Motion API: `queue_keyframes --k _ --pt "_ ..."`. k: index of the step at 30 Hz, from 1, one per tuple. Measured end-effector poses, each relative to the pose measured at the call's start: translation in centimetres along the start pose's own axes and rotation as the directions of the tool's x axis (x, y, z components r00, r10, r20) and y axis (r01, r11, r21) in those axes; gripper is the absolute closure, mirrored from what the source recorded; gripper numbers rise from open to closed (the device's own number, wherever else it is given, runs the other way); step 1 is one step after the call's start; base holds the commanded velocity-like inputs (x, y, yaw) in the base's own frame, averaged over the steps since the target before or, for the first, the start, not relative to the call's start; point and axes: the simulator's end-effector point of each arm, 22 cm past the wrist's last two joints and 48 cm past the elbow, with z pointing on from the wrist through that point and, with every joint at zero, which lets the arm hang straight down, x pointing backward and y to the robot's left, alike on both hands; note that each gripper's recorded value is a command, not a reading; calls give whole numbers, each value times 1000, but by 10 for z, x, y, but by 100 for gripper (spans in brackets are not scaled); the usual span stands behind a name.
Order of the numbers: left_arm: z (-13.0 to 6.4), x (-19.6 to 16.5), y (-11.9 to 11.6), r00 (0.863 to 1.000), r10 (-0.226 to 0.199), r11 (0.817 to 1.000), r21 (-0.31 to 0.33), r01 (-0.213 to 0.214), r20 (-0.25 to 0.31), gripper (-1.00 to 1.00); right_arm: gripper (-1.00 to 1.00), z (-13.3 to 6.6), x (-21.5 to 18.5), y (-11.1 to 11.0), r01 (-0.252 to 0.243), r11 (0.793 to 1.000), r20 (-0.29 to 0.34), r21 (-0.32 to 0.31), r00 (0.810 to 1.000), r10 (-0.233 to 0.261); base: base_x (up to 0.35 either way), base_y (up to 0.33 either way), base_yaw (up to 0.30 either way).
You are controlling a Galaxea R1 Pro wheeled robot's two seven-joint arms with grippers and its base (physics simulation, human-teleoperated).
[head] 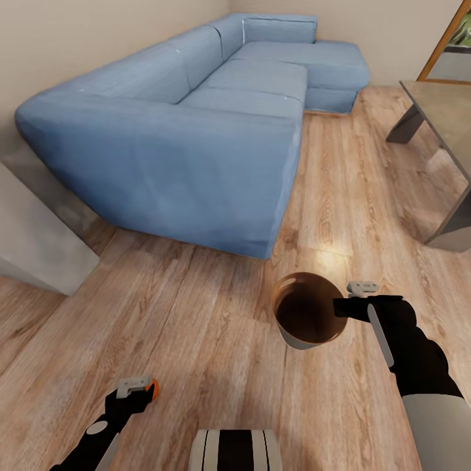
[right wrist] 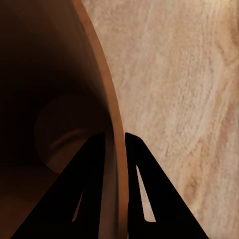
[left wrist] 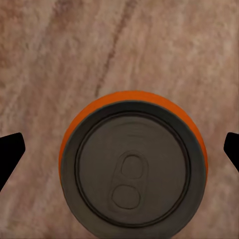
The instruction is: Put the three can of soda from the living room inside the tash can in the kitchen.
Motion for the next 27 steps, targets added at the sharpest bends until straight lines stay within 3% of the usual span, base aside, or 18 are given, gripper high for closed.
queue_keyframes --k 13,14,27 --pt "0 12 1 1000 0 1000 -2 -1 -24 -100 100 0 0 0 0 1000 0 -1 1000 0 0 0 0" --pt "0 12 1 1000 0 1000 -2 0 -25 100 100 0 0 0 0 1000 0 -1 1000 0 0 0 0" --pt "0 16 0 999 -1 1000 -1 1 -33 100 100 0 0 0 0 1000 0 1 1000 0 0 0 0"
